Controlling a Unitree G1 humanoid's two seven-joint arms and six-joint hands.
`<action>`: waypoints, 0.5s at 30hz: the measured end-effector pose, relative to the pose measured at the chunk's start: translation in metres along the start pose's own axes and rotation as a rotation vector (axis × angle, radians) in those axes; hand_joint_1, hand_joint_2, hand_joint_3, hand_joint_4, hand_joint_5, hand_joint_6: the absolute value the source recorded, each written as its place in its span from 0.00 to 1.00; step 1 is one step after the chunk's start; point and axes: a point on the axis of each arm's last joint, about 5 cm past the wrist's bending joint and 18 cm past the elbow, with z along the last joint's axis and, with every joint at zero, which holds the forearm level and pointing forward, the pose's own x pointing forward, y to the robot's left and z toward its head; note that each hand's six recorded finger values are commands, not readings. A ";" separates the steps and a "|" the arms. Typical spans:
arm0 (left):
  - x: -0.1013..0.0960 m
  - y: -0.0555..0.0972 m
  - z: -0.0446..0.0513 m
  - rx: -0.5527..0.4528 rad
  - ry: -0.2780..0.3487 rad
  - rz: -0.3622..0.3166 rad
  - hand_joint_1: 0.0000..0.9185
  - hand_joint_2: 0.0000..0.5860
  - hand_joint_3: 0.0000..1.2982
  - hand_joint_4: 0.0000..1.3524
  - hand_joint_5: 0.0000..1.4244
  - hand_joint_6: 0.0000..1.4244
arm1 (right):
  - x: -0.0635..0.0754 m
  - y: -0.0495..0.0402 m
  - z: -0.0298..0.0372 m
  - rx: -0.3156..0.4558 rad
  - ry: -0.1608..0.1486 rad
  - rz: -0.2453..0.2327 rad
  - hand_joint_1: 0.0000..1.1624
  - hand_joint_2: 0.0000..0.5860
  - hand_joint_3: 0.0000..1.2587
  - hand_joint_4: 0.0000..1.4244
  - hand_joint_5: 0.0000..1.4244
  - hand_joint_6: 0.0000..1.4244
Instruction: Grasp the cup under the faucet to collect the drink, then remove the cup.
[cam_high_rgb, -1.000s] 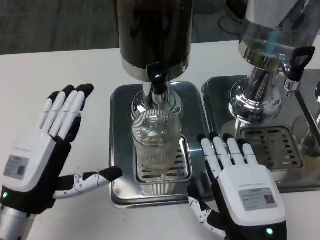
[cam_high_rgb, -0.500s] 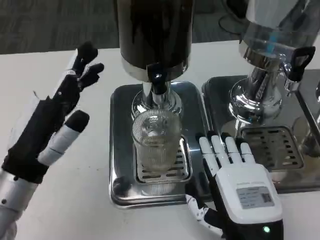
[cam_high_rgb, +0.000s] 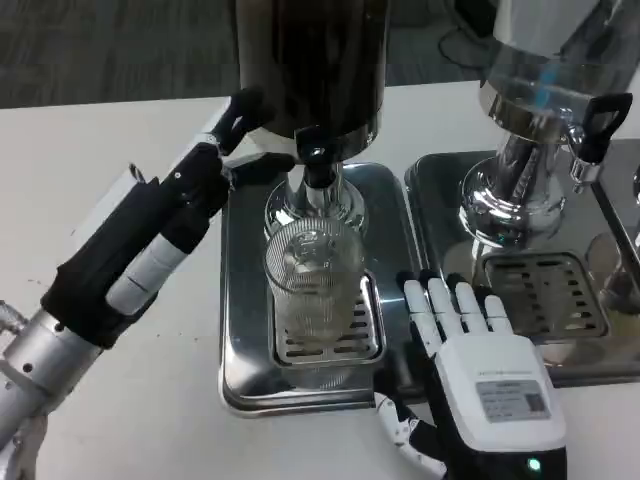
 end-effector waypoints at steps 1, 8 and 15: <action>0.004 -0.001 0.0002 0.007 -0.010 -0.008 0.00 0.19 0.05 0.00 0.16 0.14 | 0.000 0.0001 0.0000 0.000 0.004 0.000 0.25 0.76 0.00 0.00 0.00 0.01; 0.018 -0.001 0.0022 0.046 -0.043 -0.038 0.00 0.19 0.07 0.00 0.17 0.16 | -0.002 0.0009 -0.0001 0.004 0.020 0.007 0.26 0.76 0.00 0.00 0.00 0.02; 0.024 -0.003 0.0023 0.063 -0.045 -0.061 0.00 0.20 0.10 0.00 0.18 0.16 | -0.002 0.0013 0.0005 0.017 0.031 0.010 0.26 0.76 0.00 0.00 0.00 0.02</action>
